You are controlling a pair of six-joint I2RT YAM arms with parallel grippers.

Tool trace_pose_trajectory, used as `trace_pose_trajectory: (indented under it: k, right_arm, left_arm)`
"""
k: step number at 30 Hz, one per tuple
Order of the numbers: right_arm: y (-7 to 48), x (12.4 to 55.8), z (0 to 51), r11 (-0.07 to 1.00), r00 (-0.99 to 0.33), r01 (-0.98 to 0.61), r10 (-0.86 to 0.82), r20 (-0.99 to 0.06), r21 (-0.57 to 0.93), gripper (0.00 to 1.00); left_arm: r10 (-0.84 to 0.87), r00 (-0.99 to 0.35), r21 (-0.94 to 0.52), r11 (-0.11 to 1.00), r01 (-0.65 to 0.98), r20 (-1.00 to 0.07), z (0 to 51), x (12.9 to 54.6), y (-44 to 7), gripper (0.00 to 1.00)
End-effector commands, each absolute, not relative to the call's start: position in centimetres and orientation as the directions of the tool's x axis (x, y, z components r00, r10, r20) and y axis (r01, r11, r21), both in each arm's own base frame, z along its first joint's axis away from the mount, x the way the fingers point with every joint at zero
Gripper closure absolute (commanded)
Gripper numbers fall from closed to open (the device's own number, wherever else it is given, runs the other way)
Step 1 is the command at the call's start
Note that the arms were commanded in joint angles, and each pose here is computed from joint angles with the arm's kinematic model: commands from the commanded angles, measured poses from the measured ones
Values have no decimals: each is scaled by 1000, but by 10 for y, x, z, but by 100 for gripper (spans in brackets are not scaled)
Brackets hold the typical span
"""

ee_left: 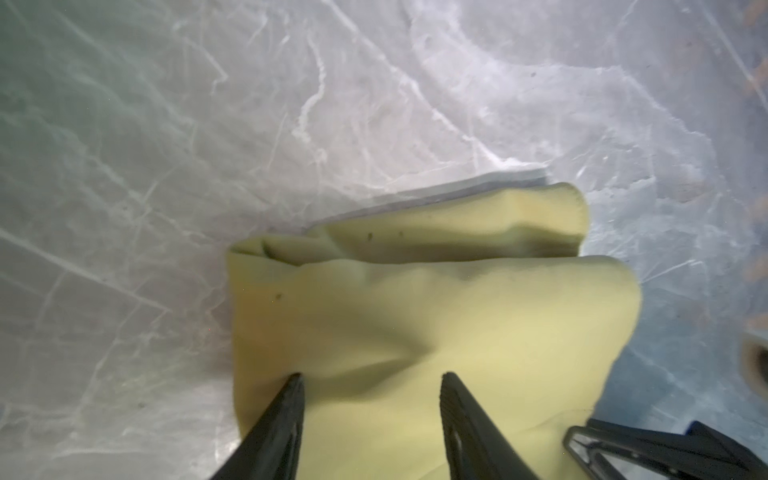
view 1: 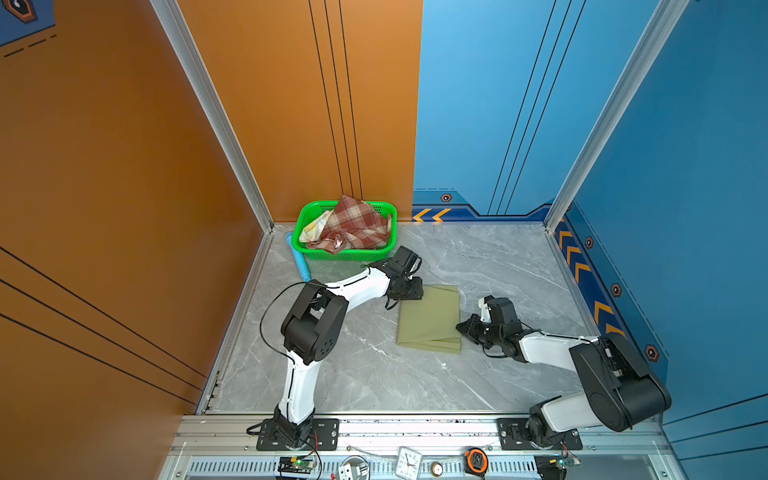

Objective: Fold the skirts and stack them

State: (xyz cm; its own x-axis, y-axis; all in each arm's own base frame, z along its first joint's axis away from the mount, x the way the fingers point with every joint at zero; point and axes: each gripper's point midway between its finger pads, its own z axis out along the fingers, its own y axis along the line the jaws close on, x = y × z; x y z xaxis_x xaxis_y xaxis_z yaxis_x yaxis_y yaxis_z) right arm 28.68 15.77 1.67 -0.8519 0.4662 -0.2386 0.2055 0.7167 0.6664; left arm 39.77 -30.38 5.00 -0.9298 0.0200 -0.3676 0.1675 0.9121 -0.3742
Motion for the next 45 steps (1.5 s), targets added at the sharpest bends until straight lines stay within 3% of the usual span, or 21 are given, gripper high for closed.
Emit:
trace_pose_trajectory:
  k: [1, 11, 18, 24, 29, 34, 39, 45]
  right_arm:
    - [115, 224, -43, 810, -876, 405, 477, -76, 424, 100]
    - [109, 228, -35, 810, -868, 410, 487, -92, 419, 100]
    - [105, 231, -36, 799, -858, 428, 507, -89, 422, 100]
    - [101, 233, -34, 786, -844, 445, 529, -92, 429, 100]
    - [100, 237, -32, 769, -830, 459, 550, -94, 444, 100]
    - [97, 244, -28, 730, -795, 499, 600, -89, 467, 100]
    - [88, 261, -20, 622, -701, 581, 710, -65, 524, 100]
    - [62, 294, 10, 524, -563, 636, 817, -124, 566, 100]
  left_arm:
    - [6, -931, -350, 926, 143, -364, 35, 401, -295, 46]
    - [23, -914, -313, 936, 162, -404, 60, 393, -291, 47]
    - [64, -910, -292, 936, 197, -409, 71, 337, -293, 46]
    - [123, -924, -258, 939, 226, -363, 51, 283, -303, 47]
    - [139, -934, -250, 941, 228, -328, 32, 260, -306, 47]
    - [146, -919, -249, 936, 248, -366, 49, 265, -305, 46]
    - [127, -887, -246, 935, 257, -445, 93, 284, -293, 37]
    - [73, -866, -274, 933, 235, -495, 134, 300, -268, 33]
